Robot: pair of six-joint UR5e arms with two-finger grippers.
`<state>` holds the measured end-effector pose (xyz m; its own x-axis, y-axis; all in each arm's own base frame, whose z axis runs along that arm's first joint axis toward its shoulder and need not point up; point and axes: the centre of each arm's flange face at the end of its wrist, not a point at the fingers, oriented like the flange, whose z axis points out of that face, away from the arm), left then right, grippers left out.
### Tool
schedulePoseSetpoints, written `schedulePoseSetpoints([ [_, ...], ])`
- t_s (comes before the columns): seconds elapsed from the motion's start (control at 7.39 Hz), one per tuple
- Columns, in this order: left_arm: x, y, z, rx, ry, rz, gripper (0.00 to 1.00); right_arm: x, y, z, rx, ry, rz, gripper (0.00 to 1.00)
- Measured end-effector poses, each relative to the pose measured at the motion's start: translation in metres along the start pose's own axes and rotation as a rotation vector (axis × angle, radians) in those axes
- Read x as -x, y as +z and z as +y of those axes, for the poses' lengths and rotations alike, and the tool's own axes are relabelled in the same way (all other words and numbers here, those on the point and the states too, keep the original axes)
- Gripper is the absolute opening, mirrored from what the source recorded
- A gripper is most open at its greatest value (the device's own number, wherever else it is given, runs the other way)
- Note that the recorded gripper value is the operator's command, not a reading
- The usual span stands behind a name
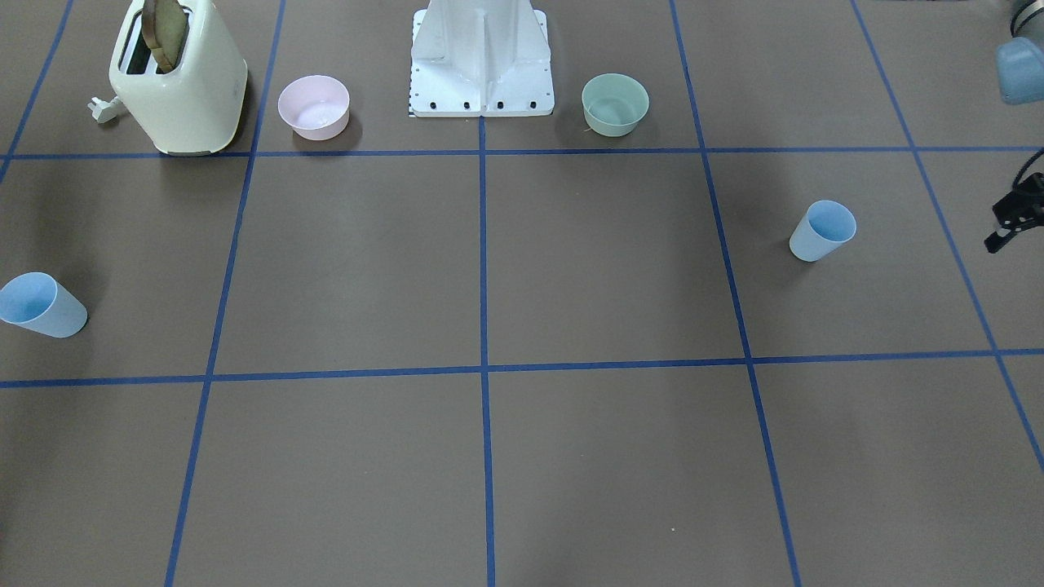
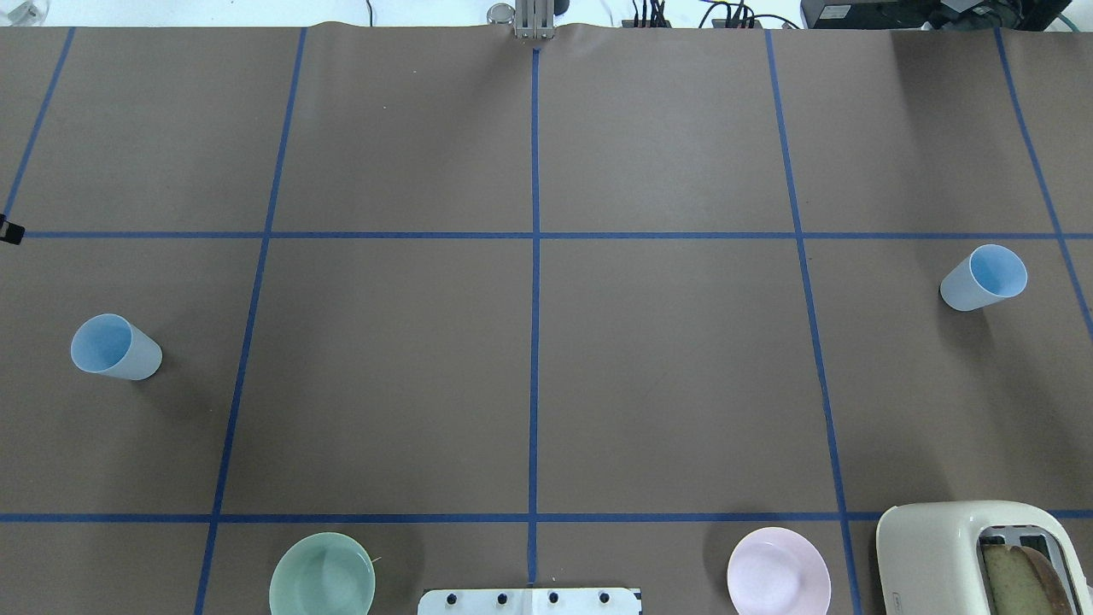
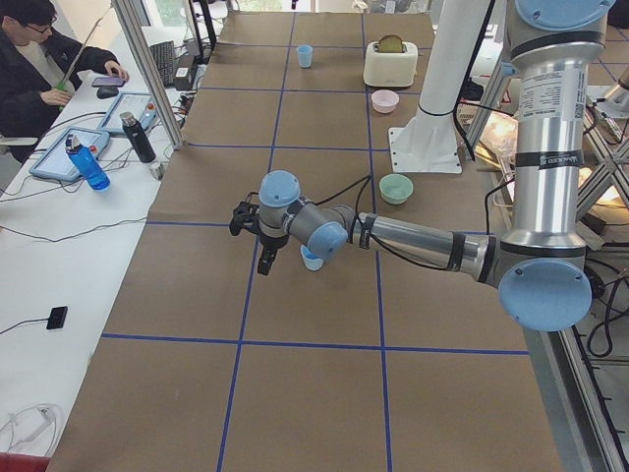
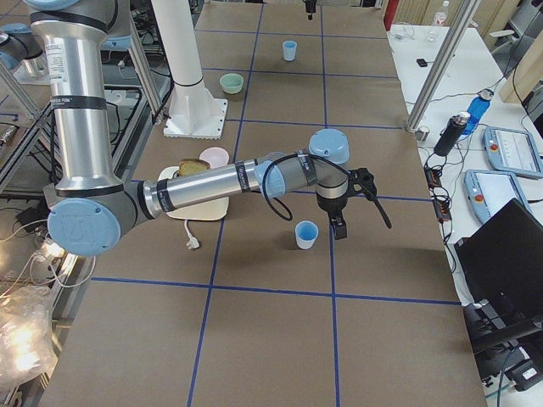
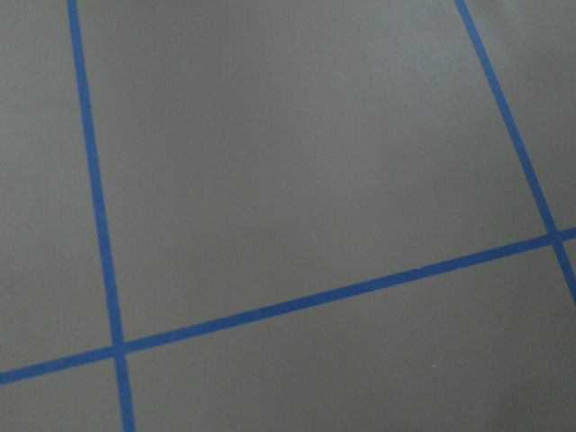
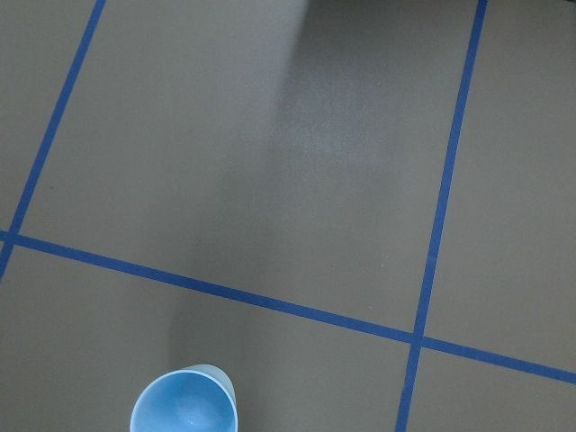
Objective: Stack blue cups with both arms
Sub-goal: 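Lower the left gripper onto the light blue cup nearest it and grasp it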
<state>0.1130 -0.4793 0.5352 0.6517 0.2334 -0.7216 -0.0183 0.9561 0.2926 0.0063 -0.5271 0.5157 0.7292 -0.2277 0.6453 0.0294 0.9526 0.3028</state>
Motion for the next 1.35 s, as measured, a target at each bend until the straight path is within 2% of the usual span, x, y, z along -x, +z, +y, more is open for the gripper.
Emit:
schedulePoseSetpoints([
  [0.41,-0.028,0.048,0.060,0.044,0.049,-0.012,0.94,-0.001,0.002,0.002,0.002,0.003,0.000,1.00],
  [0.54,-0.035,0.056,0.069,0.053,0.055,-0.010,0.82,-0.002,0.002,0.002,0.002,0.002,0.000,1.00],
  [0.68,-0.042,0.061,0.073,0.057,0.055,-0.005,0.61,-0.002,0.002,0.003,0.002,0.002,0.000,1.00],
  [0.95,-0.050,0.069,0.078,0.069,0.063,0.001,0.00,-0.002,0.003,0.003,0.003,0.002,0.000,1.00],
  [1.35,-0.058,0.072,0.080,0.070,0.079,0.014,0.00,-0.002,0.003,0.003,0.004,0.005,0.000,1.00],
])
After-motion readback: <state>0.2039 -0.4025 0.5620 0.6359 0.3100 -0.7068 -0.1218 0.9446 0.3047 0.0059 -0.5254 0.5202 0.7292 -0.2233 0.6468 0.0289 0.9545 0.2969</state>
